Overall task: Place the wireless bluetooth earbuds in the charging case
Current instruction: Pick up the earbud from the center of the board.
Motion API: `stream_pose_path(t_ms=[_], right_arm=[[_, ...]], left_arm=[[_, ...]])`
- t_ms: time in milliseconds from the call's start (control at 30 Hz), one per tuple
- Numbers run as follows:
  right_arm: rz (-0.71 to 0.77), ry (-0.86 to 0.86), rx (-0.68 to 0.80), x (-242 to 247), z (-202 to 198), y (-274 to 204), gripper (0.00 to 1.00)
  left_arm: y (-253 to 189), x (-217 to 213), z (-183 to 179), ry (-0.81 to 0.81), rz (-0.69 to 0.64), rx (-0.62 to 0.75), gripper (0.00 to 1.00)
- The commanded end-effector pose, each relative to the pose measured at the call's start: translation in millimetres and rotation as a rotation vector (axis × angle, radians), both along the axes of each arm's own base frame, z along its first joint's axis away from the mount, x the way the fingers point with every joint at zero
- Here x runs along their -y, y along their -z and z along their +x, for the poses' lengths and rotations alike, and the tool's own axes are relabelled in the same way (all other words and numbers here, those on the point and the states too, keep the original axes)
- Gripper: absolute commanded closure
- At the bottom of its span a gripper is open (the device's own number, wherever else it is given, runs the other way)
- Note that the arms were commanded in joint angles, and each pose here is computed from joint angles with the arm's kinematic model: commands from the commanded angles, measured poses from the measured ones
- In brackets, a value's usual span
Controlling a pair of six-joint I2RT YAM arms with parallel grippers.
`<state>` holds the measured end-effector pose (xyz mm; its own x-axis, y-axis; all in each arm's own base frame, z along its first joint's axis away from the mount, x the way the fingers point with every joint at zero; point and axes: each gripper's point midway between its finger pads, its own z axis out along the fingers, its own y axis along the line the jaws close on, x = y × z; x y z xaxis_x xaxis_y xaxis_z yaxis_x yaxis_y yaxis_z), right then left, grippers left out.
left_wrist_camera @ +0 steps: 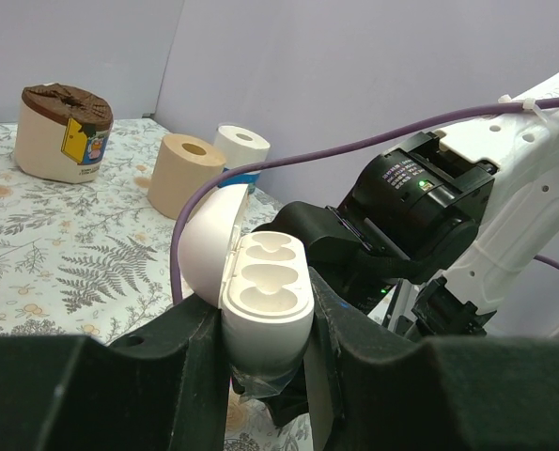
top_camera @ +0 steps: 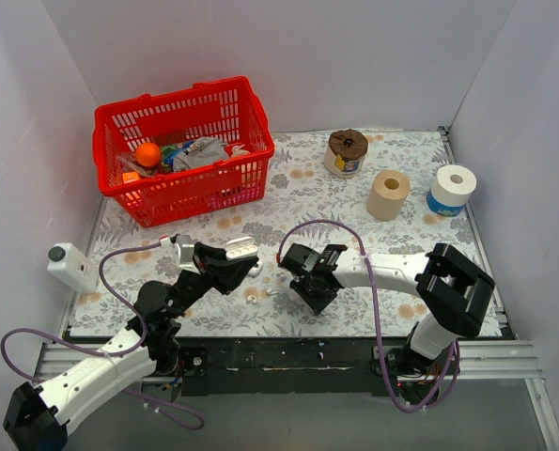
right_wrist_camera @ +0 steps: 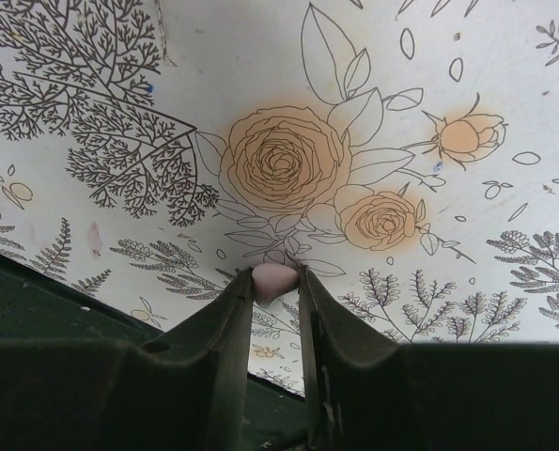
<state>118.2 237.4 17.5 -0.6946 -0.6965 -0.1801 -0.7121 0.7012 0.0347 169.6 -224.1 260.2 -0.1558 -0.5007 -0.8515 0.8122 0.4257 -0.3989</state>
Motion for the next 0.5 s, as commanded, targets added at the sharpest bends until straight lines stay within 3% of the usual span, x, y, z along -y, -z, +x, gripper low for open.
stream_pose_path(t_ms=[0,133,267,467], right_arm=[[0.018,0.004,-0.013,-5,-2,8,0.7],[0.029,0.006,-0.003,-7,-1,6,0.76],[0.036,0.016,0.013,-9,3,2,0.88],[0.103,0.091,0.159,-17,28,-37,0.97]], left_arm=[[-9,0,-2,0.004,-0.016,0.016,1.0],[-8,0,-1,0.002,-0.015,0.016,1.0],[-9,0,-2,0.005,-0.018,0.014,1.0],[-12,-1,-1,0.002,-0.018,0.019,1.0]])
